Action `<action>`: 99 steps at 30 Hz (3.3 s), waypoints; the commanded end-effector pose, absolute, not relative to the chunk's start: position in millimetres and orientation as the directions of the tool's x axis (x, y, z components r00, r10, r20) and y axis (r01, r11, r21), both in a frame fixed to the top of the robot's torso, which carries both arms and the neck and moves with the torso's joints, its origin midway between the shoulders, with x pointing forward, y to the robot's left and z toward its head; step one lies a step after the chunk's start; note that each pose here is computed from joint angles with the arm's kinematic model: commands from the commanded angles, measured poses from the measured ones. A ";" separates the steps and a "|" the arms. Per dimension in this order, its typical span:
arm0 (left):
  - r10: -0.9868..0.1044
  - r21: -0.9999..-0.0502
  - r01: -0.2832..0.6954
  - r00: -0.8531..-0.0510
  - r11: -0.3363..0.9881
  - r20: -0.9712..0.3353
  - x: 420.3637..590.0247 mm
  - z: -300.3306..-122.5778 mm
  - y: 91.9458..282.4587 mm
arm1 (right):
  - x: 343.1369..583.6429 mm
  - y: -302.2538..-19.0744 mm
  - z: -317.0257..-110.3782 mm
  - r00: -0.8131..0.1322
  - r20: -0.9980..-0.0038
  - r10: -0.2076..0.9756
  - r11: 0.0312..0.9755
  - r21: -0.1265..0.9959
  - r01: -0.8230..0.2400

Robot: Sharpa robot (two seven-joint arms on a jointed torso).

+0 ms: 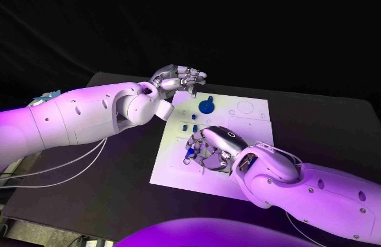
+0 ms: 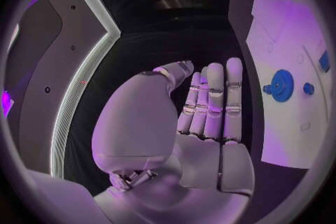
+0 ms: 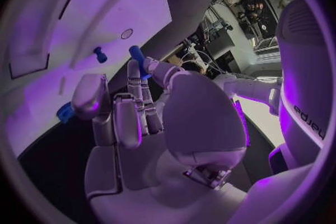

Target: Assemble the parts on the task board

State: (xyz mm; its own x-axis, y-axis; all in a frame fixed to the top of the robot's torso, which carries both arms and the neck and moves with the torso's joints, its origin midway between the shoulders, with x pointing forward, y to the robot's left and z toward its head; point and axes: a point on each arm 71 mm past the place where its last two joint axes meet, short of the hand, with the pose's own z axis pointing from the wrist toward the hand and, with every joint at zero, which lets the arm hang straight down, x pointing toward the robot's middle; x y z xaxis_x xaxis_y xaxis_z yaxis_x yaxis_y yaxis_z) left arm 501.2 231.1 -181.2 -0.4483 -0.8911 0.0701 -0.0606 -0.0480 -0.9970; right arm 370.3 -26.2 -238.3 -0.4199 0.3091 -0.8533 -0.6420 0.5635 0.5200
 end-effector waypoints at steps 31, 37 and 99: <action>-0.880 -0.997 -0.059 -0.470 -0.055 0.076 500.8 -180.4 226.8 | 372.4 -18.0 -267.7 -0.452 -0.860 0.238 0.581 0.499 -0.643; -0.880 -0.997 -0.060 -0.469 -0.054 0.076 500.8 -180.5 226.9 | 370.6 -16.3 -268.8 -0.460 -0.859 0.223 0.579 0.496 -0.647; -0.888 -0.997 -0.069 -0.455 -0.041 0.068 497.6 -184.1 239.6 | 369.1 -204.9 -251.6 -0.453 -0.819 0.352 0.881 0.453 -0.134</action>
